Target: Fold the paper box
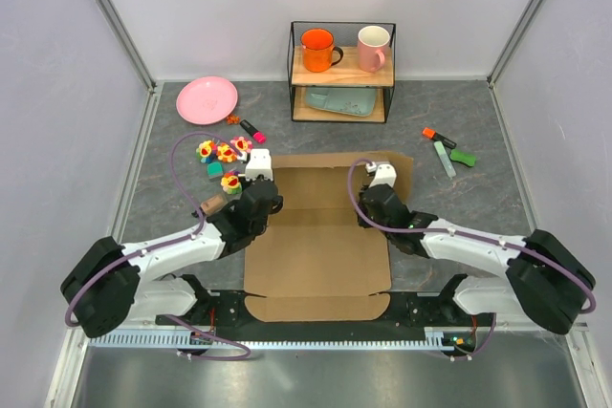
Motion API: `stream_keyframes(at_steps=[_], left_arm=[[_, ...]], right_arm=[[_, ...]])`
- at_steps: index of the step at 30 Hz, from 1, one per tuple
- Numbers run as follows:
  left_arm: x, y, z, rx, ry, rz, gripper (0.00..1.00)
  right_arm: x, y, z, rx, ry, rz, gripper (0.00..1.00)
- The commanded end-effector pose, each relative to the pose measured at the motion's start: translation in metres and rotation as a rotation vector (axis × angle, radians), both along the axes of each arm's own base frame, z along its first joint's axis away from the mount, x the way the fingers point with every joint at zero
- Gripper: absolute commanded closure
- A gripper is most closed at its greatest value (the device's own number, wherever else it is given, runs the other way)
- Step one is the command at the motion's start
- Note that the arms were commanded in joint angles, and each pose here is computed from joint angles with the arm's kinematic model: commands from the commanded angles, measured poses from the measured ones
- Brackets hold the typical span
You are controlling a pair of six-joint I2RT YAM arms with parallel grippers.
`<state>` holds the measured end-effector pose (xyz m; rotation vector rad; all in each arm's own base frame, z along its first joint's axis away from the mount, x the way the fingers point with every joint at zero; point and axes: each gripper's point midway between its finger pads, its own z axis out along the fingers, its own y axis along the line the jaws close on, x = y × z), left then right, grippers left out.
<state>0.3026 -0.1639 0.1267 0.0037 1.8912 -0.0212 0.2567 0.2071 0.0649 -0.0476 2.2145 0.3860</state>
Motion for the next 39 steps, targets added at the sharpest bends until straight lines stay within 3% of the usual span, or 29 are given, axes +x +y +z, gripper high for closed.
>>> stream_keyframes(at_steps=[1,5,10,17,22,25,28,39], left_arm=[[-0.005,-0.009,-0.014,0.031,0.053,-0.047,0.98],[-0.004,-0.01,-0.013,0.032,0.053,-0.048,0.98],[-0.005,-0.008,-0.016,0.039,0.058,-0.042,0.98],[-0.005,-0.006,-0.019,0.046,0.064,-0.035,0.98],[-0.005,-0.006,-0.017,0.044,0.061,-0.034,0.98],[-0.005,-0.007,-0.015,0.036,0.059,-0.037,0.98],[-0.007,-0.006,-0.013,0.034,0.057,-0.038,0.98],[-0.01,-0.013,-0.013,0.034,0.084,-0.092,0.98]], right_arm=[[0.004,0.031,0.009,-0.045,-0.044,0.097,0.8],[0.001,0.031,-0.013,-0.161,-0.018,0.109,0.79],[-0.004,0.023,-0.029,-0.28,0.011,0.093,0.67],[0.007,0.009,0.054,-0.237,-0.155,0.014,0.33],[0.019,-0.022,0.125,-0.262,-0.311,-0.094,0.21],[0.026,-0.05,0.154,-0.272,-0.386,-0.197,0.21],[0.035,-0.076,0.167,-0.284,-0.433,-0.3,0.27],[0.052,-0.063,0.152,-0.346,-0.435,-0.193,0.35]])
